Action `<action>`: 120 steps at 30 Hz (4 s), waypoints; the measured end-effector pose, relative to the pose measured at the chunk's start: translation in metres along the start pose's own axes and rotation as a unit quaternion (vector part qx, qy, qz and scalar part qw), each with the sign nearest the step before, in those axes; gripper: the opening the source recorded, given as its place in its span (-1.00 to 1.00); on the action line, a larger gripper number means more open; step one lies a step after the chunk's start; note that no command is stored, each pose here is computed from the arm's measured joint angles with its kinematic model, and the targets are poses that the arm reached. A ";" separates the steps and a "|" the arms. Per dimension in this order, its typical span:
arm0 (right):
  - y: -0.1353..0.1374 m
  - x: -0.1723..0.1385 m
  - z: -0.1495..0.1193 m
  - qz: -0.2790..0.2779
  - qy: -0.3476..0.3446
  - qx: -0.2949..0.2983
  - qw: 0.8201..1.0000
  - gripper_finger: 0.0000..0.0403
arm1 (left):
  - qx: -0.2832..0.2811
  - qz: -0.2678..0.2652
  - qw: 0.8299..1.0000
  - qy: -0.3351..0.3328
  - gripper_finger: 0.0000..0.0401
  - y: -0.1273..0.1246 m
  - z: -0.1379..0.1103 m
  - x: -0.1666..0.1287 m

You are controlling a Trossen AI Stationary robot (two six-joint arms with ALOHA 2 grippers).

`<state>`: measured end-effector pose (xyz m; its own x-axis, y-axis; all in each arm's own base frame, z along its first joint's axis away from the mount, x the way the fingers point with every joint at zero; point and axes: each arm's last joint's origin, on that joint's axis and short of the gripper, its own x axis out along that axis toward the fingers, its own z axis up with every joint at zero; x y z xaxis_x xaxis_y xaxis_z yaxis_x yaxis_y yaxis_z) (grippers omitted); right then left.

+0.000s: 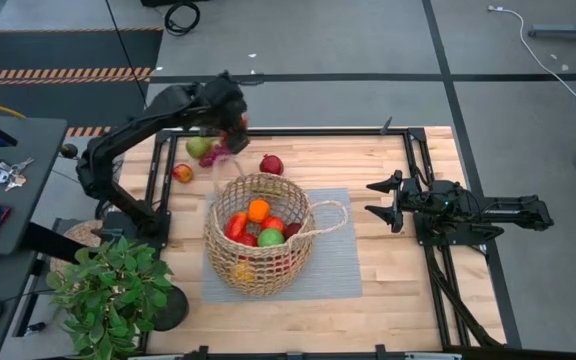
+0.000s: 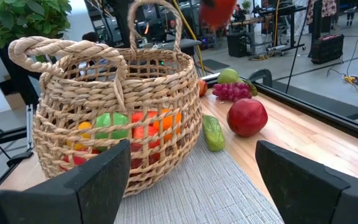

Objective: Build produce basket
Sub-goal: Put the red apple into the brown woven basket

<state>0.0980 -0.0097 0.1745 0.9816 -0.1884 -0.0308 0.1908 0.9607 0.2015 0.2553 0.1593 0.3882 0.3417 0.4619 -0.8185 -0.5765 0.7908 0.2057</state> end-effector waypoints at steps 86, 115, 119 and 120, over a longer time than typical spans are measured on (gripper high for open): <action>0.001 0.000 0.003 0.003 -0.015 0.002 1.000 0.73 | 0.865 0.020 0.476 -0.159 0.73 -0.167 -0.033 -0.024; 0.001 0.000 0.003 0.004 -0.018 0.002 1.000 0.73 | 0.267 -0.062 0.879 -0.391 0.73 -0.141 0.003 -0.079; 0.001 0.000 0.004 0.004 -0.018 0.002 1.000 0.73 | 0.184 -0.084 0.877 -0.435 0.73 -0.126 0.002 -0.103; 0.001 0.000 0.004 0.004 -0.018 0.003 1.000 0.73 | 0.169 -0.087 0.878 -0.440 0.73 -0.122 0.002 -0.106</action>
<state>0.0980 -0.0097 0.1781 0.9821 -0.1885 0.0062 0.1831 0.9611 0.2066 0.2904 0.0143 0.4511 0.9297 0.3354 -0.1520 -0.2563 0.8858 0.3869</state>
